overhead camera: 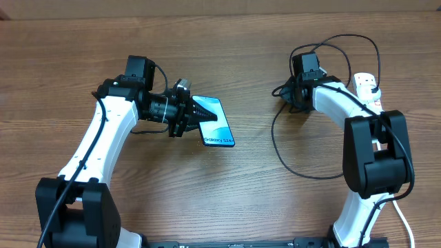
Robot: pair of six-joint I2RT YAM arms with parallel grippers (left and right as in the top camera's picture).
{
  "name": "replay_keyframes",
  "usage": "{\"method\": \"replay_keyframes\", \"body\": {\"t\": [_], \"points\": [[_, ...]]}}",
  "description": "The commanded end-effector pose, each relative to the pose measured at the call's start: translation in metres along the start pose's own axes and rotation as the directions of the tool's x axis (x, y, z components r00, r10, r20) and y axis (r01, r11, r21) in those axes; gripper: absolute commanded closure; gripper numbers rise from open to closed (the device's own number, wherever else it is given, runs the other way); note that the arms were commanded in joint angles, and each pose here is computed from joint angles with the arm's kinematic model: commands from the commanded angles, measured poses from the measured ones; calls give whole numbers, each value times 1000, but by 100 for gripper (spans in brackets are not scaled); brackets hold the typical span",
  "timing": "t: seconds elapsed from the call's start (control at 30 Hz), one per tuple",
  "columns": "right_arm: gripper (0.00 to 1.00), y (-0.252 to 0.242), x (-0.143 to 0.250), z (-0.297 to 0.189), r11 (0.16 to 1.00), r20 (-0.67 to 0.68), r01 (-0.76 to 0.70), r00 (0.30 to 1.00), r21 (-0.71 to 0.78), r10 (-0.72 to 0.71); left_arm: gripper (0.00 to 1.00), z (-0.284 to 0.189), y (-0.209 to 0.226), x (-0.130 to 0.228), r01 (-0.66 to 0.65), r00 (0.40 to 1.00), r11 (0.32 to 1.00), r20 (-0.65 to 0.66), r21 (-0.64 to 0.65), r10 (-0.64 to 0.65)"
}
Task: Plug charger to phone and switch on socket
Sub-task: 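Move the right gripper to the black cable's connector end and grasp it, then lift the USB-C connector with the right gripper toward the phone's bottom port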
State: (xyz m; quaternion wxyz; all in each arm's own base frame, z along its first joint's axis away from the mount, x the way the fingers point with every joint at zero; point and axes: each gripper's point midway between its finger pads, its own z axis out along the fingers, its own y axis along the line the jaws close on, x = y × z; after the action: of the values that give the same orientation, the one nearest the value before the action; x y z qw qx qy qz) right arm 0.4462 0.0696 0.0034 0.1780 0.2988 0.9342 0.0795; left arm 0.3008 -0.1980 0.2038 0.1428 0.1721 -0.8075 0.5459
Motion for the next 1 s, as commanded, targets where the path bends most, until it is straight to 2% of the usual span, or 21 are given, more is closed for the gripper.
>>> {"method": "replay_keyframes", "body": {"t": [0.0,0.27,0.4,0.53,0.8,0.97], "points": [[96,26,0,-37,992,-24,1,1000,-128,-4,96,-2,-4,-1,3,1000,1000,-7,20,-3],[96,50,10,-156,953,-2,46,999,-300,-48,96,-2,-11,-4,-47,999,998,-4,46,48],[96,55,41,-214,903,-12,154,985,-400,-173,96,-2,-20,-7,-107,994,991,1,77,108],[96,47,76,-259,861,-2,261,957,-436,-290,96,-4,-31,-8,-179,984,976,1,122,180],[96,26,130,-317,796,8,353,916,-492,-401,96,-8,-57,-18,-389,921,903,54,183,386],[96,35,173,-332,687,-20,417,847,-595,-531,96,-11,-71,-25,-457,889,867,94,198,447]]}}
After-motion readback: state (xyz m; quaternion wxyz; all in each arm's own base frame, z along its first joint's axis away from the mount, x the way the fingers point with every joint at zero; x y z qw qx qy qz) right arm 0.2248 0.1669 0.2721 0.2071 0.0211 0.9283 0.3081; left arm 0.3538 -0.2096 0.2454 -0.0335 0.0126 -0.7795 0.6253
